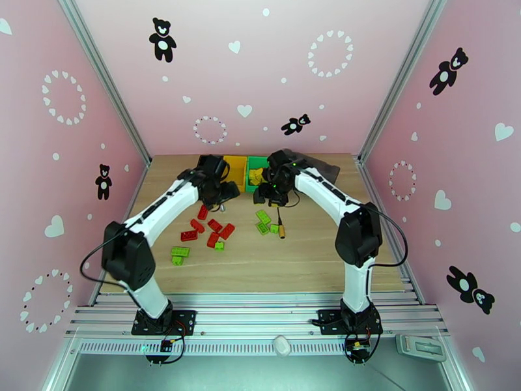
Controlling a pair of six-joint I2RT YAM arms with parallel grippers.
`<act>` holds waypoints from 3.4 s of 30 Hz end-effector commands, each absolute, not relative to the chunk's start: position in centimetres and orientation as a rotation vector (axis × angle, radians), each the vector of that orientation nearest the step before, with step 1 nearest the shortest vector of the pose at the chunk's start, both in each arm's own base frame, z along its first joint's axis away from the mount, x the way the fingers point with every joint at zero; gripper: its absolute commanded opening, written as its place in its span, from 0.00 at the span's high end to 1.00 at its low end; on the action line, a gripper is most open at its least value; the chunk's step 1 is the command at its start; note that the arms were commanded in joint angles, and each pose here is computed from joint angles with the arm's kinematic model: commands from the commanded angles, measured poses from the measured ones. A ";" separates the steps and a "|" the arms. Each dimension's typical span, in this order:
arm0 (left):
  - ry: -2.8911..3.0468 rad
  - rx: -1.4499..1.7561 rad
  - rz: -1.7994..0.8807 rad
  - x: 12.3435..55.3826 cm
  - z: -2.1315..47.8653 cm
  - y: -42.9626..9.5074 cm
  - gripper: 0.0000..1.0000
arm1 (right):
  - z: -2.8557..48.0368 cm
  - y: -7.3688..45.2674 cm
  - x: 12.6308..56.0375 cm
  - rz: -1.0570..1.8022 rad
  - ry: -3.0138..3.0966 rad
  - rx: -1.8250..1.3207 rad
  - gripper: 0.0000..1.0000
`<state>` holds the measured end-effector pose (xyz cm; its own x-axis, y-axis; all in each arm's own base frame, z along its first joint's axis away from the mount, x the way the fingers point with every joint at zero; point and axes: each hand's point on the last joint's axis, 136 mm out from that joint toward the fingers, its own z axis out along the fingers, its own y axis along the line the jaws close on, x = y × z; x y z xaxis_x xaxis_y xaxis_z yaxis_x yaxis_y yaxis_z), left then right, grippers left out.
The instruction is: Sort the legos into containers by color
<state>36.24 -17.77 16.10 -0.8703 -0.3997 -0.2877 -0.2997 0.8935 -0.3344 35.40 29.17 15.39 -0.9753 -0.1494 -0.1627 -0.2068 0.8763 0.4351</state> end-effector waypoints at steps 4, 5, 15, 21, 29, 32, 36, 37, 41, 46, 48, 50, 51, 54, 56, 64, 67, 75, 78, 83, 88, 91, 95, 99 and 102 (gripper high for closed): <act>2.793 -0.498 -0.221 30.3 13.5 -15.8 0.26 | 13.2 28.8 33.6 0.530 3.004 -0.383 0.45; 2.812 -0.490 -0.198 29.3 12.9 -15.8 0.28 | 12.9 28.8 33.3 0.522 3.010 -0.390 0.45; 2.936 -0.428 -0.095 25.1 7.9 -17.1 0.33 | 11.0 28.2 30.2 0.503 3.064 -0.396 0.47; 2.972 -0.351 -0.089 25.2 6.0 -17.6 0.33 | 10.7 27.9 29.4 0.511 3.075 -0.381 0.46; 3.004 -0.296 -0.024 25.2 4.7 -17.3 0.33 | 11.0 27.8 29.3 0.524 3.070 -0.366 0.46; 3.015 -0.303 0.003 25.2 4.3 -17.0 0.34 | 10.9 27.8 29.1 0.524 3.074 -0.362 0.46; 3.016 -0.294 0.048 25.1 4.2 -16.4 0.34 | 10.9 27.7 29.0 0.526 3.074 -0.346 0.46; 3.017 -0.289 0.060 25.1 4.2 -16.3 0.34 | 10.9 27.7 28.9 0.526 3.073 -0.346 0.46; 3.023 -0.290 0.080 25.2 3.9 -15.9 0.34 | 10.9 27.7 28.9 0.530 3.073 -0.339 0.46; 3.032 -0.276 0.074 25.8 3.4 -16.3 0.38 | 10.9 27.8 29.0 0.535 3.071 -0.333 0.46; 3.035 -0.264 0.078 26.2 3.2 -16.5 0.40 | 10.9 27.9 29.1 0.536 3.073 -0.327 0.46; 3.039 -0.251 0.085 26.4 3.0 -16.7 0.42 | 10.9 27.9 29.1 0.536 3.073 -0.325 0.47; 3.040 -0.248 0.086 26.6 3.0 -16.8 0.43 | 10.9 27.9 29.1 0.533 3.073 -0.322 0.47; 3.040 -0.237 0.082 27.0 3.1 -17.1 0.47 | 11.0 27.9 29.1 0.534 3.069 -0.319 0.48; 3.034 -0.234 0.079 27.3 3.3 -17.2 0.49 | 11.1 27.8 29.1 0.532 3.068 -0.315 0.48; 3.049 -0.212 0.030 27.2 3.7 -17.8 0.66 | 11.5 27.8 29.3 0.529 3.056 -0.304 0.48; 3.037 -0.199 -0.030 27.5 4.8 -18.5 0.67 | 12.0 28.1 29.7 0.546 3.041 -0.298 0.48; 2.943 -0.284 -0.364 31.2 9.3 -20.0 0.70 | 14.4 30.3 32.2 0.697 2.972 -0.264 0.46; 2.881 -0.357 -0.521 33.9 11.0 -20.2 0.70 | 15.5 32.0 33.5 0.828 2.933 -0.238 0.44; 2.778 -0.493 -0.726 39.2 13.1 -20.1 0.70 | 17.4 34.0 36.3 1.006 2.854 -0.148 0.42; 2.678 -0.599 -0.812 45.3 15.1 -19.1 0.69 | 19.2 33.5 38.6 1.036 2.795 -0.078 0.41; 2.639 -0.645 -0.817 48.9 15.8 -18.5 0.69 | 19.6 32.7 39.1 1.016 2.785 -0.054 0.40; 2.587 -0.721 -0.826 53.4 15.8 -17.8 0.68 | 19.6 32.0 39.3 0.978 2.786 -0.036 0.40; 2.555 -0.718 -0.894 56.8 16.0 -18.8 0.56 | 19.7 31.5 39.3 0.945 2.784 -0.027 0.39; 2.538 -0.686 -0.929 58.0 16.7 -19.4 0.42 | 19.8 31.1 39.2 0.916 2.786 -0.024 0.37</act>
<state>58.24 -18.58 15.51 -0.8032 -0.5640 -0.1917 -0.3257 0.6853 -0.6513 39.33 31.62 18.37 -0.9841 0.0391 -0.1732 -0.0739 0.7969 0.5996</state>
